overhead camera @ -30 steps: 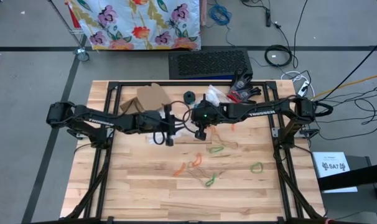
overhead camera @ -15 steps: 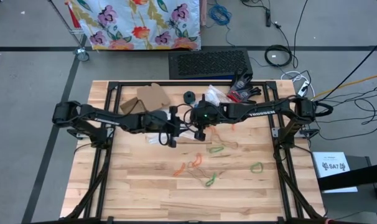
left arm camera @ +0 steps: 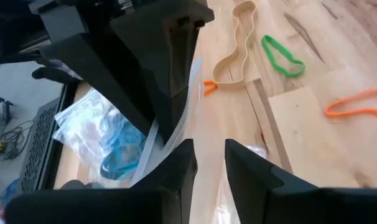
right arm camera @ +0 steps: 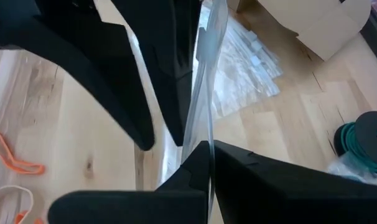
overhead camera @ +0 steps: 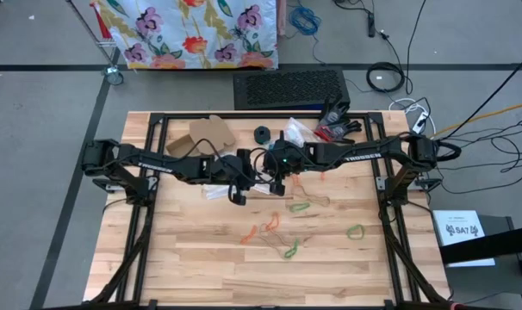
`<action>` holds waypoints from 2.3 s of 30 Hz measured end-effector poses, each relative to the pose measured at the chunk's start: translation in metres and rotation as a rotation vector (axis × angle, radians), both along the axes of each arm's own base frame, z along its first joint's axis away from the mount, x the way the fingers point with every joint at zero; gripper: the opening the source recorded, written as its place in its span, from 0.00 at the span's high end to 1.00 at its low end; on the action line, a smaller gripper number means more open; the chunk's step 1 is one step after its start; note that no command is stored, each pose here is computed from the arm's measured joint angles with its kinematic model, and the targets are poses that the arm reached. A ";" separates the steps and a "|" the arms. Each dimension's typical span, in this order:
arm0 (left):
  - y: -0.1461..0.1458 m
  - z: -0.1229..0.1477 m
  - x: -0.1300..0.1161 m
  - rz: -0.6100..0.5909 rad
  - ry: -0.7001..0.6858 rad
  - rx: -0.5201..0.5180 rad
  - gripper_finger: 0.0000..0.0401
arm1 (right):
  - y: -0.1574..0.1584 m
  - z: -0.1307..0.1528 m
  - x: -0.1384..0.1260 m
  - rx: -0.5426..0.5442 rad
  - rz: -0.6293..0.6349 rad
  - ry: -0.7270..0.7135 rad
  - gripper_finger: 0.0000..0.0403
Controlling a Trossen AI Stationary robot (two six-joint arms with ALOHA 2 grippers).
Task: Sort rubber bands
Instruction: Open the transparent zip bag
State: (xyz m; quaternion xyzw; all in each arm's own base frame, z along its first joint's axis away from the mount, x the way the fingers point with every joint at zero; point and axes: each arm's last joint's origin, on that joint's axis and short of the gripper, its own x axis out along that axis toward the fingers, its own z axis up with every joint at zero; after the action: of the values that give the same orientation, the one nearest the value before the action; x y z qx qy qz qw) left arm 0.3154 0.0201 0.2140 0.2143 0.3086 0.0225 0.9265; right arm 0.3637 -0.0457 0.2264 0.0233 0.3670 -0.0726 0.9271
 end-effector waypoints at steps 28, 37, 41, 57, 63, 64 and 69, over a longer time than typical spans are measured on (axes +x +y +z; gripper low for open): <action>0.017 0.026 -0.001 -0.007 -0.102 -0.137 0.83 | 0.016 -0.003 -0.001 -0.021 0.073 0.046 1.00; 0.017 0.021 -0.004 0.022 -0.044 -0.171 0.83 | 0.015 -0.001 0.001 -0.039 0.075 0.013 1.00; 0.017 0.020 -0.005 0.035 -0.029 -0.186 0.83 | 0.015 0.001 0.002 -0.041 0.076 -0.006 1.00; 0.016 0.024 -0.002 0.000 -0.081 -0.203 0.83 | 0.009 -0.001 0.000 -0.031 0.017 0.020 1.00; 0.016 0.018 -0.006 0.031 -0.021 -0.221 0.83 | 0.005 0.001 0.002 -0.036 0.014 -0.016 1.00; 0.016 0.017 -0.006 0.043 -0.009 -0.214 0.83 | 0.006 0.002 0.003 -0.040 0.020 -0.024 1.00; 0.016 0.017 -0.007 0.055 -0.001 -0.206 0.83 | 0.014 0.010 0.005 -0.052 0.055 -0.009 1.00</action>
State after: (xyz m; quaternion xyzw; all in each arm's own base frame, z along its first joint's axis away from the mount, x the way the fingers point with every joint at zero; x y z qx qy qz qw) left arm 0.3085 0.0363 0.2307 0.1093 0.3147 0.0159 0.9427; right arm 0.3689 -0.0316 0.2365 -0.0108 0.3613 -0.0564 0.9307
